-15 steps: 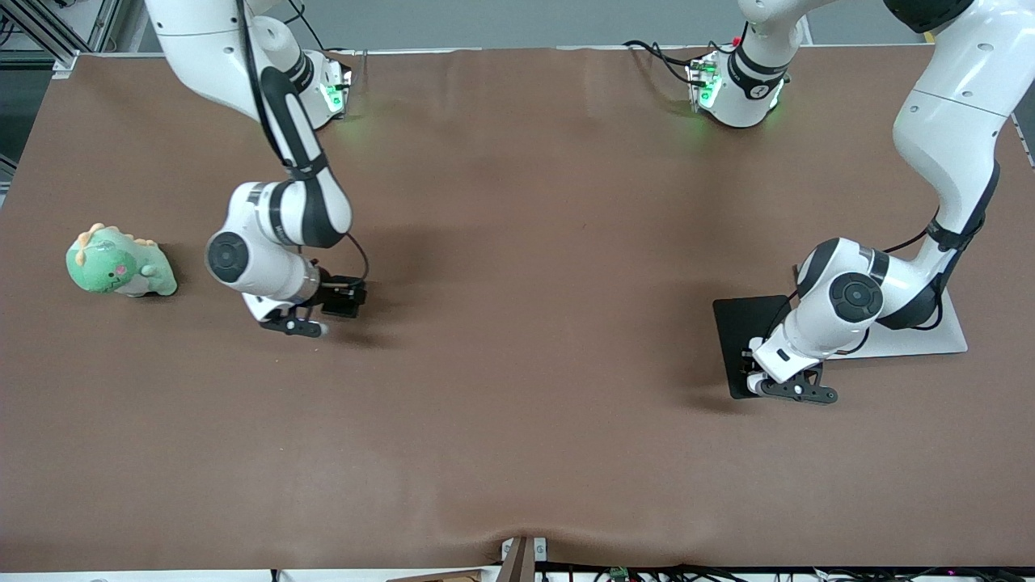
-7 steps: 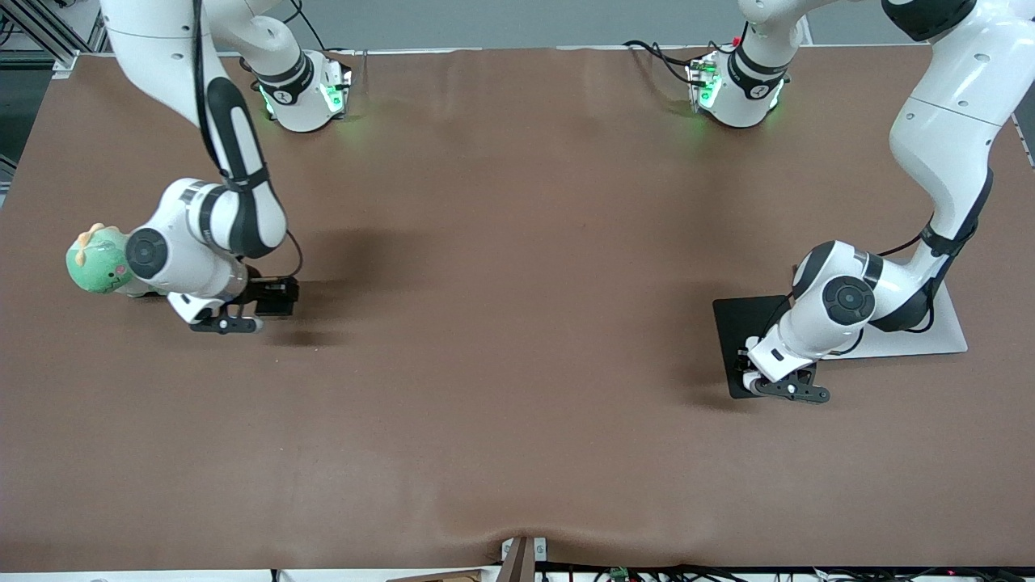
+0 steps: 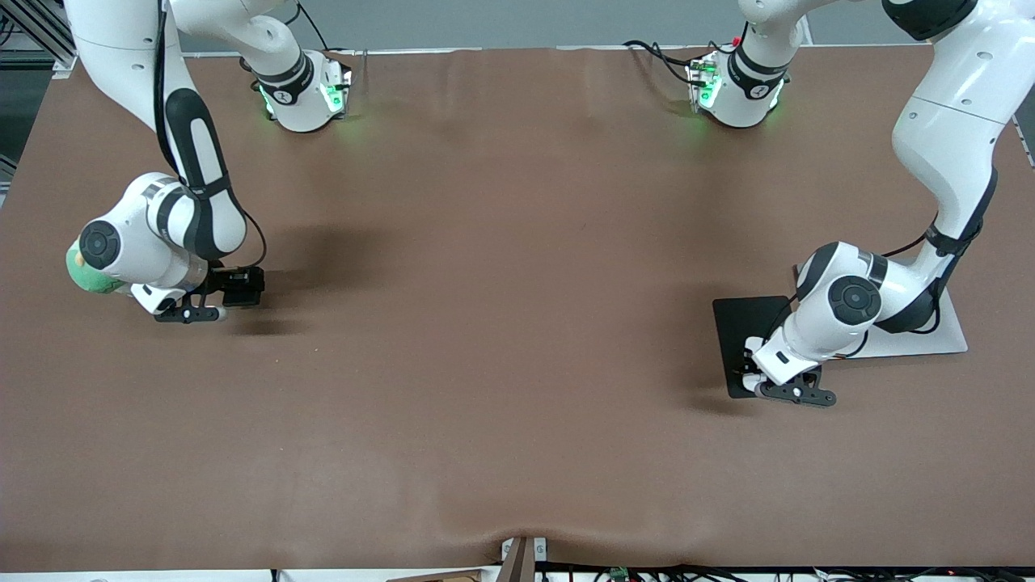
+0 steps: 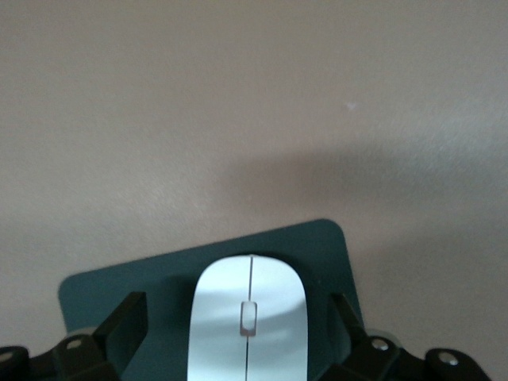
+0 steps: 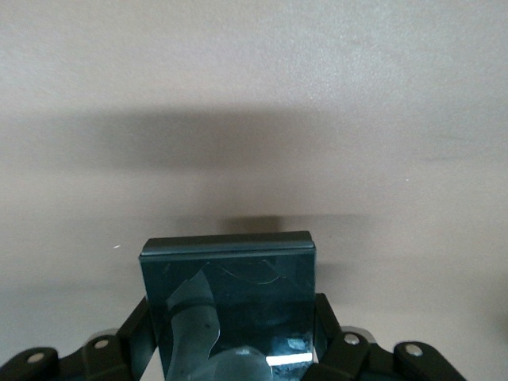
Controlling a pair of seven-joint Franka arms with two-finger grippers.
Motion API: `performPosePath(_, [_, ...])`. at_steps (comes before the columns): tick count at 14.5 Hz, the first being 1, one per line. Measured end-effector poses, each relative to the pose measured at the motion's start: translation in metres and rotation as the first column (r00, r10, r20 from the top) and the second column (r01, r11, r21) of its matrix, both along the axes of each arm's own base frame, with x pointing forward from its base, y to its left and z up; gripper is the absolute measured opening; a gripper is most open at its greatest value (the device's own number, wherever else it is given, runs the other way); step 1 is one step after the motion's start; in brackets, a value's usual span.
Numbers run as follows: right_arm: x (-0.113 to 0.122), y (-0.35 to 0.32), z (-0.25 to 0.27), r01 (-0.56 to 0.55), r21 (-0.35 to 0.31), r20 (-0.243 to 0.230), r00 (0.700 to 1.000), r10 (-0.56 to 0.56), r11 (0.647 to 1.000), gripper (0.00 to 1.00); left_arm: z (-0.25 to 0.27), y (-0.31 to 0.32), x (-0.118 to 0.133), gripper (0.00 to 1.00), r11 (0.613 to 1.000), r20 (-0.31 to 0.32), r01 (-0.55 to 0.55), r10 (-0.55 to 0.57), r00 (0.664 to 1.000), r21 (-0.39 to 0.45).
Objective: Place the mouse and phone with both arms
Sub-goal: 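Lower the mouse onto the pad while the right gripper carries the phone, then open the left gripper off the mouse while the right gripper releases the phone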
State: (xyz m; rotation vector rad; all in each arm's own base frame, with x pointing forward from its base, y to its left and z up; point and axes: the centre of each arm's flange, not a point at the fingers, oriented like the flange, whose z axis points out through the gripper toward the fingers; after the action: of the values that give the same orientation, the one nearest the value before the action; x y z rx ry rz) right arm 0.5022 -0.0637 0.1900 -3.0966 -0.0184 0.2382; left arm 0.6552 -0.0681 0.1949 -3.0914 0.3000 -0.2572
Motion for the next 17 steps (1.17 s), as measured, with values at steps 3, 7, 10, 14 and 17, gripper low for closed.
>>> performPosePath(3, [-0.020, 0.001, -0.019, -0.010, -0.051, 0.032, 0.999, 0.011, 0.999, 0.80, 0.022, -0.009, 0.003, 1.00, 1.000, 0.019, 0.012, -0.012, 1.000, 0.011])
performPosePath(7, [-0.023, -0.001, -0.021, -0.008, -0.057, 0.033, 0.999, 0.010, 0.998, 0.80, 0.050, -0.029, 0.000, 1.00, 0.999, 0.000, 0.025, -0.025, 1.000, 0.043])
performPosePath(10, [-0.023, -0.004, -0.021, -0.003, -0.058, 0.033, 0.999, 0.005, 0.998, 0.84, 0.074, -0.037, 0.002, 1.00, 0.997, -0.048, 0.002, 0.001, 0.999, 0.072])
performPosePath(14, [-0.003, 0.003, -0.007, -0.015, -0.021, 0.014, 1.000, 0.015, 1.000, 1.00, 0.123, -0.035, 0.007, 1.00, 0.996, -0.100, -0.062, 0.068, 0.993, 0.059])
performPosePath(17, [0.040, 0.012, 0.031, -0.034, 0.035, 0.014, 0.999, 0.034, 0.999, 1.00, 0.162, -0.013, 0.003, 1.00, 0.998, -0.143, -0.061, 0.065, 0.988, 0.035])
